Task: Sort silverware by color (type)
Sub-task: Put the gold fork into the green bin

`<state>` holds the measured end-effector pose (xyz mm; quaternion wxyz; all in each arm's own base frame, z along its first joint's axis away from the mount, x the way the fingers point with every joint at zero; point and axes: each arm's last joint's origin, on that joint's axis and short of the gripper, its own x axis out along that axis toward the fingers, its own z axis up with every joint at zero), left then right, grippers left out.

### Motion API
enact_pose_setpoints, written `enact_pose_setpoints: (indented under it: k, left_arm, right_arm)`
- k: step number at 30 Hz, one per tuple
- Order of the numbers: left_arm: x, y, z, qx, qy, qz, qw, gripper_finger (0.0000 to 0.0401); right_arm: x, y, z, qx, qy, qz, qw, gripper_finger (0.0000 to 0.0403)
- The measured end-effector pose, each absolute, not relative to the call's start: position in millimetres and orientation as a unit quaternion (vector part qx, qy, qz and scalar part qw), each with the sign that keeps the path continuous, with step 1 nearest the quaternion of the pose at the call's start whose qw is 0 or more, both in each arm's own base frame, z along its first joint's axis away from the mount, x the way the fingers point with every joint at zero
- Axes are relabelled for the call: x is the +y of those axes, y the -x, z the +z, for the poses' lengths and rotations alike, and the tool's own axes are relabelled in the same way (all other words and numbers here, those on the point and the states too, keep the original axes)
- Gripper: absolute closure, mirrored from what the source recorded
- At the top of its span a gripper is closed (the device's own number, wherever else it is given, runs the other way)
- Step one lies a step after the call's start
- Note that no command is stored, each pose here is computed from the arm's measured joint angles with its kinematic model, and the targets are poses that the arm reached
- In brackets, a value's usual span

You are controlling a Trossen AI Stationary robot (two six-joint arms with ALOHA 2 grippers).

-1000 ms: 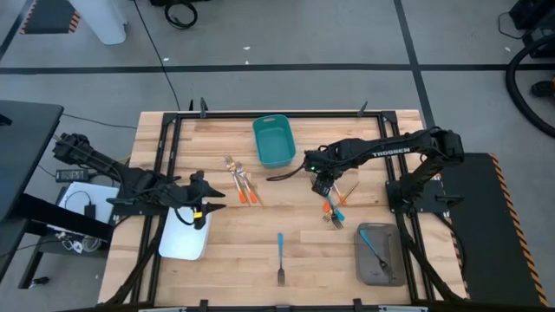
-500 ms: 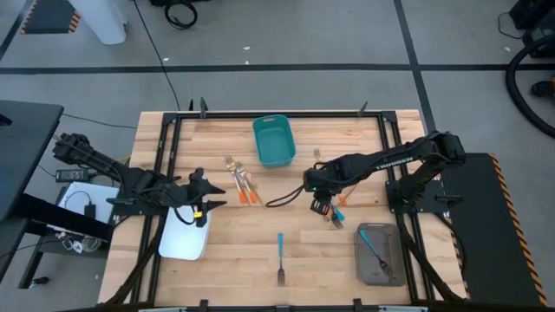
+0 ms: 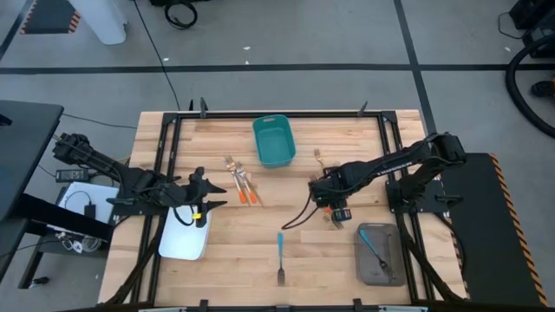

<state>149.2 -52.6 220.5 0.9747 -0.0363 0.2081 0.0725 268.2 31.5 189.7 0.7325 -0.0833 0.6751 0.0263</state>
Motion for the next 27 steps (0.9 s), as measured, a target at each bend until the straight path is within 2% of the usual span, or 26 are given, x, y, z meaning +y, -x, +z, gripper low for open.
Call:
enact_pose_setpoints:
  k: [10,27]
  left_arm:
    - [-53,-149,221,0.208,0.036,0.072,0.975,0.0229]
    - [-53,-149,221,0.208,0.036,0.072,0.975,0.0229]
  right_arm:
    - [34,-253,167,0.693,0.122,0.062,0.707,0.0266]
    - [33,-242,141,0.683,0.120,0.079,0.716,0.0278]
